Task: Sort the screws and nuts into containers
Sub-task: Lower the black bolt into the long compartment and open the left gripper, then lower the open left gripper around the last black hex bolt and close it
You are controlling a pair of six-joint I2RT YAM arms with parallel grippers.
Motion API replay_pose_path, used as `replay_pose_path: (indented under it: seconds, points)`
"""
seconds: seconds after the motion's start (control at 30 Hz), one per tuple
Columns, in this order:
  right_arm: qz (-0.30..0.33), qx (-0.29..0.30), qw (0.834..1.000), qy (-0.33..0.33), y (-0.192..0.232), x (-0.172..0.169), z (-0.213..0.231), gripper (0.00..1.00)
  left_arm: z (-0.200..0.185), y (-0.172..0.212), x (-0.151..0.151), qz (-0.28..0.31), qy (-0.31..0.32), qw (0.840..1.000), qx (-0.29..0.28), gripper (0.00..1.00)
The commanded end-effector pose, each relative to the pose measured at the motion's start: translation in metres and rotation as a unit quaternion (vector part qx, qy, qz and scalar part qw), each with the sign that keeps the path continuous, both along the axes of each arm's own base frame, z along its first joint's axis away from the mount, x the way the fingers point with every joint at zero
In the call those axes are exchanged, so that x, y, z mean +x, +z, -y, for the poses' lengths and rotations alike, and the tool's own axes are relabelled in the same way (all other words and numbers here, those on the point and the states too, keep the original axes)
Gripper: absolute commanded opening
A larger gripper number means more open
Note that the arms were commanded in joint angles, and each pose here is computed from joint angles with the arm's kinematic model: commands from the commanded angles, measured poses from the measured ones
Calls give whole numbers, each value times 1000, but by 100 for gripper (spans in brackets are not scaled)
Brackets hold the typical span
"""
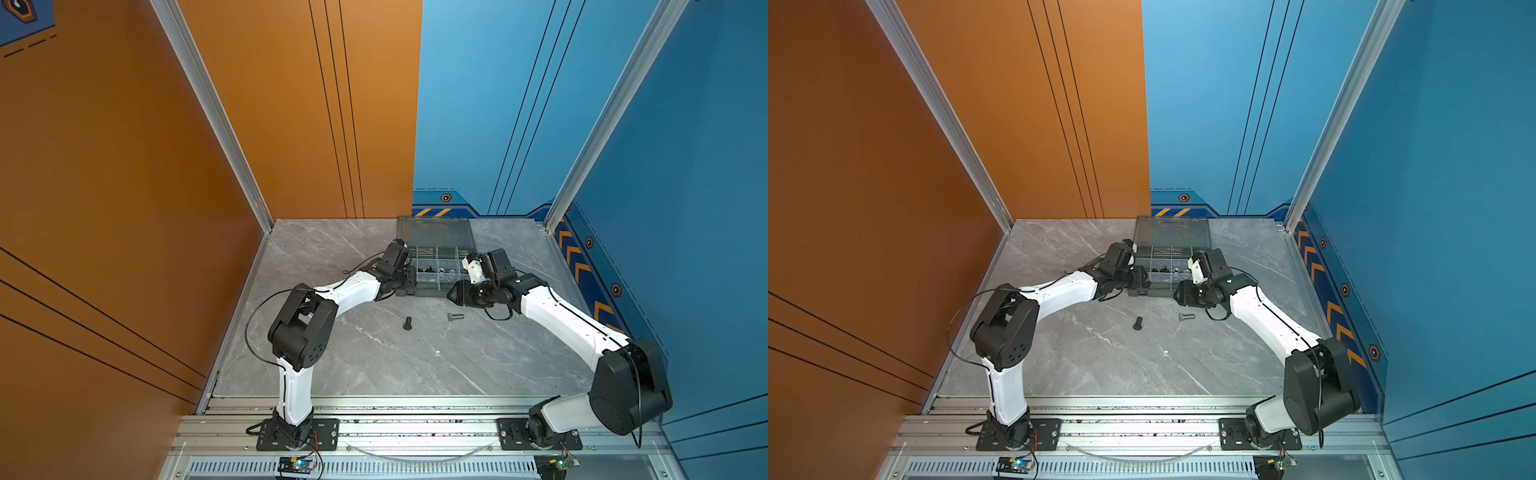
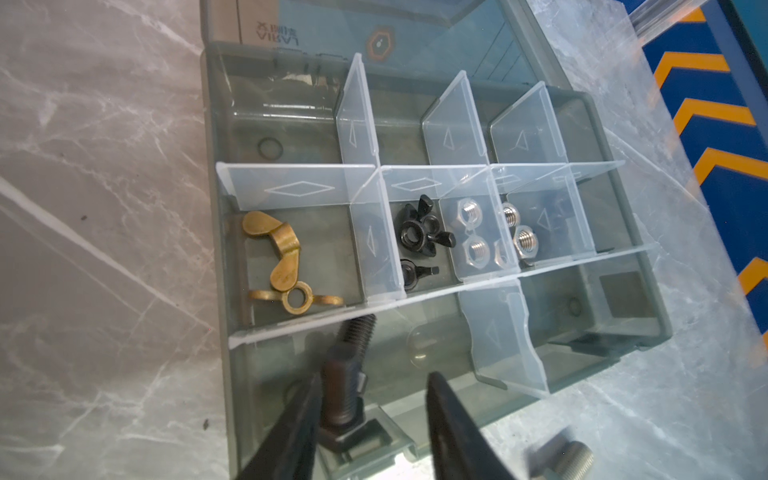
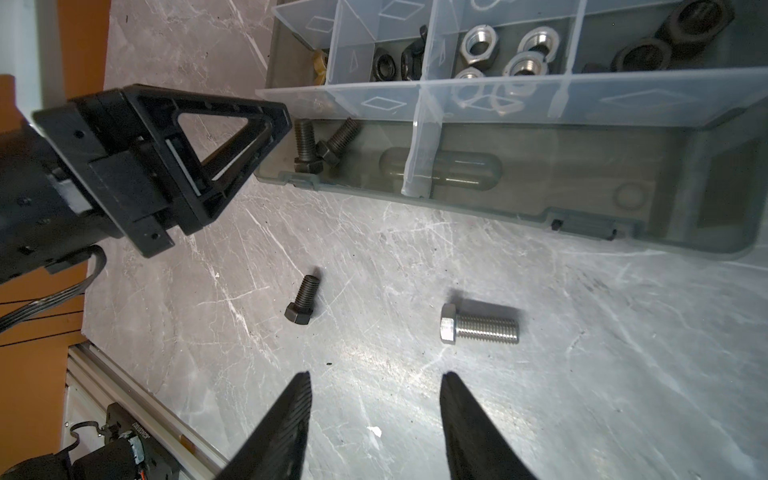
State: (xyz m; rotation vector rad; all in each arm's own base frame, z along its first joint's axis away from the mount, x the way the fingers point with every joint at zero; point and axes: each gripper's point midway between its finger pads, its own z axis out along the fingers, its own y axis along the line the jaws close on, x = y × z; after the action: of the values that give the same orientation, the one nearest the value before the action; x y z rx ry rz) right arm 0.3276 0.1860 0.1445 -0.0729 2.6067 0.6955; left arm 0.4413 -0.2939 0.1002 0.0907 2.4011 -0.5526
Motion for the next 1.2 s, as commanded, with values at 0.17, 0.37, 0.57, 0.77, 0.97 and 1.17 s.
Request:
replay_pose_path:
  seconds: [0.17, 0.37, 0.57, 0.77, 0.97, 1.17]
  points:
    - [8, 9, 1000, 5, 8, -6, 2, 53, -13, 32, -17, 33, 5, 999, 14, 63]
    - [17, 5, 1000, 8, 15, -1, 1, 53, -23, 43, -58, 38, -1, 998, 44, 70]
    - [22, 5, 1000, 8, 19, 0, 2, 54, -29, 33, -104, 29, 2, 997, 70, 75]
    - [23, 9, 1000, 5, 21, -1, 2, 54, -34, 8, -142, -32, -11, 996, 79, 81]
    - [23, 8, 1000, 3, 20, -2, 4, 54, -30, -5, -151, -43, -12, 995, 89, 93]
    - [22, 7, 1000, 4, 17, -5, 5, 55, -24, -17, -152, -56, -8, 994, 97, 96]
